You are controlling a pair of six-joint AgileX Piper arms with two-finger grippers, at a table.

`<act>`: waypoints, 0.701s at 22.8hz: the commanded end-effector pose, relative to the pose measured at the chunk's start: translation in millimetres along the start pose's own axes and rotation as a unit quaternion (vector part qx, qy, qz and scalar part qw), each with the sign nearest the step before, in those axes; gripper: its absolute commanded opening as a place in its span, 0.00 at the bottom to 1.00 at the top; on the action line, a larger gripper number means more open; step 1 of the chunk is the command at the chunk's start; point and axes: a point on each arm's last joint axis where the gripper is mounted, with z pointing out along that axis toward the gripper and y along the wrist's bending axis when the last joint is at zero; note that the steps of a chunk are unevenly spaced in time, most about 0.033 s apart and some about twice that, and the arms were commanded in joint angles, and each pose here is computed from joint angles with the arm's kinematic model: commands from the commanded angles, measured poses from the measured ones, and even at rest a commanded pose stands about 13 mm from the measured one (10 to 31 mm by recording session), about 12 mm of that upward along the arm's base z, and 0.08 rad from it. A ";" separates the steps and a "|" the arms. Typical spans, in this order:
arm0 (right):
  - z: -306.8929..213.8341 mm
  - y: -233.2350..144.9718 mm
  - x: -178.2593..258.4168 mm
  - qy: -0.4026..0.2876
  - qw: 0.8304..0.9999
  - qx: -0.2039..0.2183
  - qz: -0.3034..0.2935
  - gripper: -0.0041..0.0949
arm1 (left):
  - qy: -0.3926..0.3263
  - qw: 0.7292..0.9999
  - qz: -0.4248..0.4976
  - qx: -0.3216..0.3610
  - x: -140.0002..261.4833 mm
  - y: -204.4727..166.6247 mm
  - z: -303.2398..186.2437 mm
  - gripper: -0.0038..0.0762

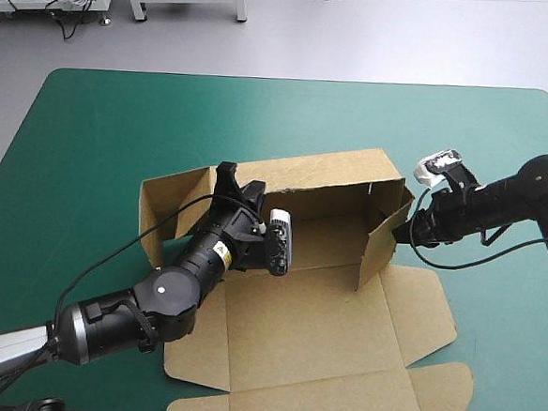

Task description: Fold the box

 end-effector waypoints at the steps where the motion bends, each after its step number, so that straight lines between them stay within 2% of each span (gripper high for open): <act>1: -17.6 15.4 -5.6 -0.021 1.000 -0.010 -0.020 0.39 | -0.014 0.999 0.017 -0.032 -3.2 17.2 -9.1 0.04; 5: -14.9 8.5 -12.8 -0.057 0.997 0.012 -0.053 0.39 | -0.034 0.999 0.023 -0.024 -6.9 15.6 -9.2 0.04; 16: -8.6 9.2 -25.2 -0.122 0.989 -0.036 -0.068 0.39 | -0.038 0.999 0.023 -0.022 -7.6 15.4 -9.2 0.04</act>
